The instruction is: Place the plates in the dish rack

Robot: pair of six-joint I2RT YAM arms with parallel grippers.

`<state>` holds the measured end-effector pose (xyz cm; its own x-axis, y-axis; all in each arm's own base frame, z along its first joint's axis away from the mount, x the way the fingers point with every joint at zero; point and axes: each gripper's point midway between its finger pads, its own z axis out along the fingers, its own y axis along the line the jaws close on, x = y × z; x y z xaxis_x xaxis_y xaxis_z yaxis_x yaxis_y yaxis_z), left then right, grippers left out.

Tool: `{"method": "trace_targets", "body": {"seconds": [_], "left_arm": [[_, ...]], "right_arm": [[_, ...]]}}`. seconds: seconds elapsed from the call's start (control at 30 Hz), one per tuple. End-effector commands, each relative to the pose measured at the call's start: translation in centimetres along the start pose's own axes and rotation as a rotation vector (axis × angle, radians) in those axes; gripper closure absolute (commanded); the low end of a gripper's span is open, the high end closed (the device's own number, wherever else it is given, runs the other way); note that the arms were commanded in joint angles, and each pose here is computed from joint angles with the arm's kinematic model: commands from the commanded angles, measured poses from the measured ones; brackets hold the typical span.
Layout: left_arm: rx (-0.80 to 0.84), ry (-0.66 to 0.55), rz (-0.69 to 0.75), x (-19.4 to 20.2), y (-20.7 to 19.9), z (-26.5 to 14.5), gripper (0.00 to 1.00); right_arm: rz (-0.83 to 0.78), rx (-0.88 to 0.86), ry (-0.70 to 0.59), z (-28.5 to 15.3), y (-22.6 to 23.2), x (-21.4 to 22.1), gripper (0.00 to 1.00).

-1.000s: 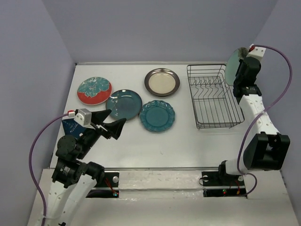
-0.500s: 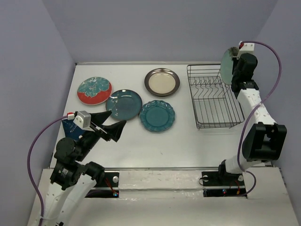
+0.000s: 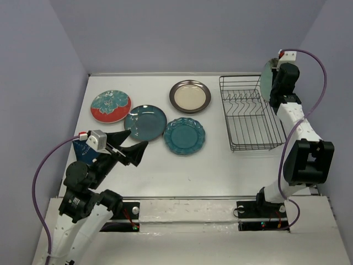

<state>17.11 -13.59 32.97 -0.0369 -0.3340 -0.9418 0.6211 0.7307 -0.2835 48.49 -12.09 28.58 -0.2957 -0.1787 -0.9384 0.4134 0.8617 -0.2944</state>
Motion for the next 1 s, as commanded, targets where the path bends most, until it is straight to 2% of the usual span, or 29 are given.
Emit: {"method": "trace_targets", "body": {"seconds": [0.0,0.63,0.73,0.77,0.87,0.9,0.97], "left_arm": [[0.032,-0.052,0.025,-2.3,-1.1,-0.3,0.01],[0.026,-0.058,0.027,-2.5,-1.0,-0.3,0.01],[0.026,-0.058,0.025,-2.5,-1.0,-0.3,0.01],[0.022,-0.058,0.025,-2.4,-0.9,-0.3,0.01],[0.015,-0.056,0.022,-2.3,-0.8,-0.3,0.01],[0.013,-0.055,0.019,-2.3,-0.7,-0.2,0.01],[0.011,-0.054,0.017,-2.3,-0.7,-0.2,0.01]], "right_arm": [[0.1,0.104,-0.224,-0.5,-3.0,-6.9,0.93],[0.102,0.057,-0.097,1.0,-0.4,-0.2,0.93],[0.11,0.043,-0.1,0.8,-0.2,-0.2,0.78],[0.115,0.023,-0.101,0.8,0.2,-0.3,0.69],[0.15,0.013,-0.115,0.4,0.1,-1.2,0.55],[0.156,0.017,-0.105,0.3,0.0,-1.3,0.43],[0.201,0.048,-0.094,0.0,-0.8,-2.3,0.3]]}}
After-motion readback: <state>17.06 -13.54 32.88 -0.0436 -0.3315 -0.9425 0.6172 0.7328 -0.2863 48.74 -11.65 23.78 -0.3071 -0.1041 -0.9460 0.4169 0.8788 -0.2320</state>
